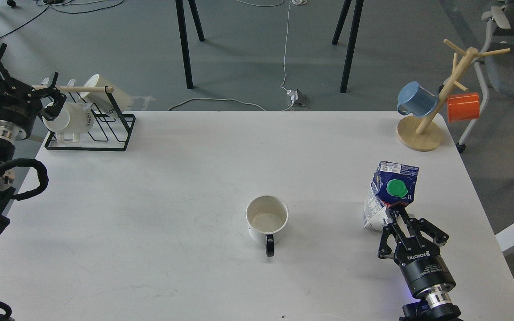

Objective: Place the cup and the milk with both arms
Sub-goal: 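Slide the milk carton with the right gripper beside the white mug, then open the right gripper and retract the right arm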

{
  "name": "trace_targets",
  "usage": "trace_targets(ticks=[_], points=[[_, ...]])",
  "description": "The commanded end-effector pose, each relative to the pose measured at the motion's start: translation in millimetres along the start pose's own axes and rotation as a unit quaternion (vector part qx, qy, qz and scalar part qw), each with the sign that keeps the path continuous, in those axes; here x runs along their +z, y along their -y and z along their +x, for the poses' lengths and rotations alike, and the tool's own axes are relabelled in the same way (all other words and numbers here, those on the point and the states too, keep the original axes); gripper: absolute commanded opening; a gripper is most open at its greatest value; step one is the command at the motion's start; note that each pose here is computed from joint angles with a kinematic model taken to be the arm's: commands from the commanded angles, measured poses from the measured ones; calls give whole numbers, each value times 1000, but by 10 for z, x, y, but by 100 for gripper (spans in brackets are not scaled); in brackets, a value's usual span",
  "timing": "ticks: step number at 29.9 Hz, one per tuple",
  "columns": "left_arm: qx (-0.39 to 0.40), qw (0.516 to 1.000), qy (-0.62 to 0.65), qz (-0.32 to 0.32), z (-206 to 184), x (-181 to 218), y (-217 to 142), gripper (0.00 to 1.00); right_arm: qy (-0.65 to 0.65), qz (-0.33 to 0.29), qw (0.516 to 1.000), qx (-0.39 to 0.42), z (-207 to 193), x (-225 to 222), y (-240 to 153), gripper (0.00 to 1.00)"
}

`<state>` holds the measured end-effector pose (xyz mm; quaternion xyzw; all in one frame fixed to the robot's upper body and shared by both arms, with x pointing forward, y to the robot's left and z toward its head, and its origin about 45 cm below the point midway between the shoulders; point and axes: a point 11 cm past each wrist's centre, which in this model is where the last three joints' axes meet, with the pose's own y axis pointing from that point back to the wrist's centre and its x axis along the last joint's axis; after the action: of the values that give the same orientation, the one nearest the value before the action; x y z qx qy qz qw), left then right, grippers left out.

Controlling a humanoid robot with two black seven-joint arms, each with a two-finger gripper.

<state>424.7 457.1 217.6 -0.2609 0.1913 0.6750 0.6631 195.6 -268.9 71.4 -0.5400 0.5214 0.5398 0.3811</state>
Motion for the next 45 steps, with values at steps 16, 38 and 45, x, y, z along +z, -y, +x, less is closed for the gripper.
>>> trace_targets(ticks=[16, 38, 45], points=[[30, 999, 18, -1, 219, 57, -93, 99, 15, -112, 993, -35, -167, 868, 215, 24], [31, 999, 18, -1, 230, 52, -103, 99, 21, -117, 993, -23, -88, 982, 179, 76], [33, 999, 18, 2, 247, 32, -120, 99, 23, -118, 993, -14, -43, 982, 87, 96]])
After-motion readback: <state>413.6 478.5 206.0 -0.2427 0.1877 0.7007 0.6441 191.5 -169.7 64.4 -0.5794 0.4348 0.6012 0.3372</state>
